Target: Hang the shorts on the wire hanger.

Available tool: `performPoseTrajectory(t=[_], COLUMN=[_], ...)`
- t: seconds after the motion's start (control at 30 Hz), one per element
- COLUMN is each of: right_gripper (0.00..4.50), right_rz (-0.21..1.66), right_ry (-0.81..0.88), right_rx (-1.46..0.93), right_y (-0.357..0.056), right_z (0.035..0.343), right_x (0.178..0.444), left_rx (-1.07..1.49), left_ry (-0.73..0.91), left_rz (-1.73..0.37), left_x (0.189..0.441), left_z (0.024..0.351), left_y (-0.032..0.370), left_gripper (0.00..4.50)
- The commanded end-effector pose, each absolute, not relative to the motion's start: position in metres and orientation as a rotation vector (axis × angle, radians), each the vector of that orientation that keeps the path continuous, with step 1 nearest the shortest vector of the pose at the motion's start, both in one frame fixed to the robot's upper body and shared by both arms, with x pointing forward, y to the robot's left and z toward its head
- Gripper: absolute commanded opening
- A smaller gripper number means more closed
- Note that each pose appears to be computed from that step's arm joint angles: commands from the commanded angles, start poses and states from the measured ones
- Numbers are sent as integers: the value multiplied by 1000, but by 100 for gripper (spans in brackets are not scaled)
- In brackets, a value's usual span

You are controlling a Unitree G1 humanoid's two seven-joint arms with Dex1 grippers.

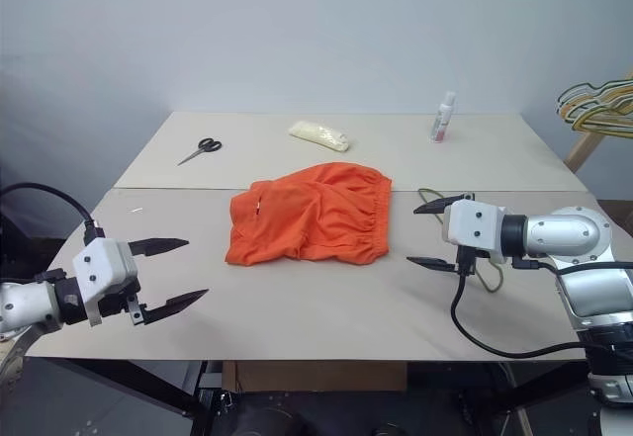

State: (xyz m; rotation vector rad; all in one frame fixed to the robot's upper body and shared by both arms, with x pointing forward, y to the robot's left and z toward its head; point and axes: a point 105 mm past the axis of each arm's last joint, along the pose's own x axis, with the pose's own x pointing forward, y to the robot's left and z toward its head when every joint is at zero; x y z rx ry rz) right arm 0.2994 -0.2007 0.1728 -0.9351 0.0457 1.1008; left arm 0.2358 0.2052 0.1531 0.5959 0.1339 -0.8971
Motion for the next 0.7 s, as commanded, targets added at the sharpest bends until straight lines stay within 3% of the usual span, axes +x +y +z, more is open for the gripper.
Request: performPoseTrajectory(t=[0.03,0.47,0.7], right_gripper=[446,446,446], right_rz=[1096,1098,1056], right_ry=[-10,-5,62], right_rx=[-973,-974,-1118], right_y=[-196,-195,-188], right_z=[185,182,157], right_x=[300,300,319], left_rx=[635,641,710], left_ry=[95,92,224], left_rz=[-877,-862,-882], left_x=[240,243,237], left_z=[160,160,134], left_y=[205,205,214], left_gripper=[450,450,450])
